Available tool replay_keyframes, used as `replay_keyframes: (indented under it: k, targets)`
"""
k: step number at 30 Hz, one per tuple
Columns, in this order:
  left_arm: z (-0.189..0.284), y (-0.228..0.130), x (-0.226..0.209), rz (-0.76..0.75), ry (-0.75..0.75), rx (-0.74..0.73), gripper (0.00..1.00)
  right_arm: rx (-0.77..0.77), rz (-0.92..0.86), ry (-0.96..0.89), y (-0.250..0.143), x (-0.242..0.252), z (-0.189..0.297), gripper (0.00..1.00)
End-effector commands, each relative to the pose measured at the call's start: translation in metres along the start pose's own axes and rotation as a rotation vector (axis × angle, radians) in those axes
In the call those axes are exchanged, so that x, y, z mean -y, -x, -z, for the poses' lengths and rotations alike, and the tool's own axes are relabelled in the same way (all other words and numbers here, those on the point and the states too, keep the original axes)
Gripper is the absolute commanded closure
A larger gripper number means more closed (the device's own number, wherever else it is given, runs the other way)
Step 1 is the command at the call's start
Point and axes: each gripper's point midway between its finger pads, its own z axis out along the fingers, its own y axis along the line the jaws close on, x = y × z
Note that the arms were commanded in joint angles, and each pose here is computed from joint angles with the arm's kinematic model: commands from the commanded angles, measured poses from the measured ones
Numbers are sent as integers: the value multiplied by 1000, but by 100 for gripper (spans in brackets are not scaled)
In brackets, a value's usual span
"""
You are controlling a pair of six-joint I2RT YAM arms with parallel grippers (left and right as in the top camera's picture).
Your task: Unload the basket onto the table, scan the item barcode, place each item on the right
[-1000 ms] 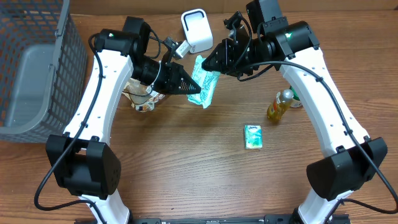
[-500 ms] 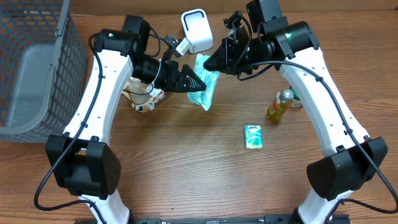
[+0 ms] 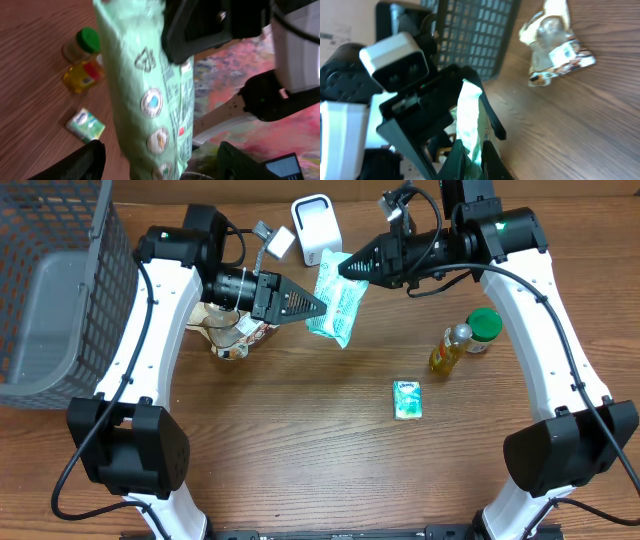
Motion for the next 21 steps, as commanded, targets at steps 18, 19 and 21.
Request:
replay_keyframes:
  k: [18, 19, 21]
  targets:
    - [-18, 0, 34, -48, -160, 14, 66, 12, 162, 130, 5, -31, 3, 96]
    - [-19, -1, 35, -45, -160, 11, 66, 14, 164, 127, 5, -31, 3, 96]
    - [-19, -2, 34, -41, -151, 3, 67, 18, 176, 128, 7, -31, 3, 96]
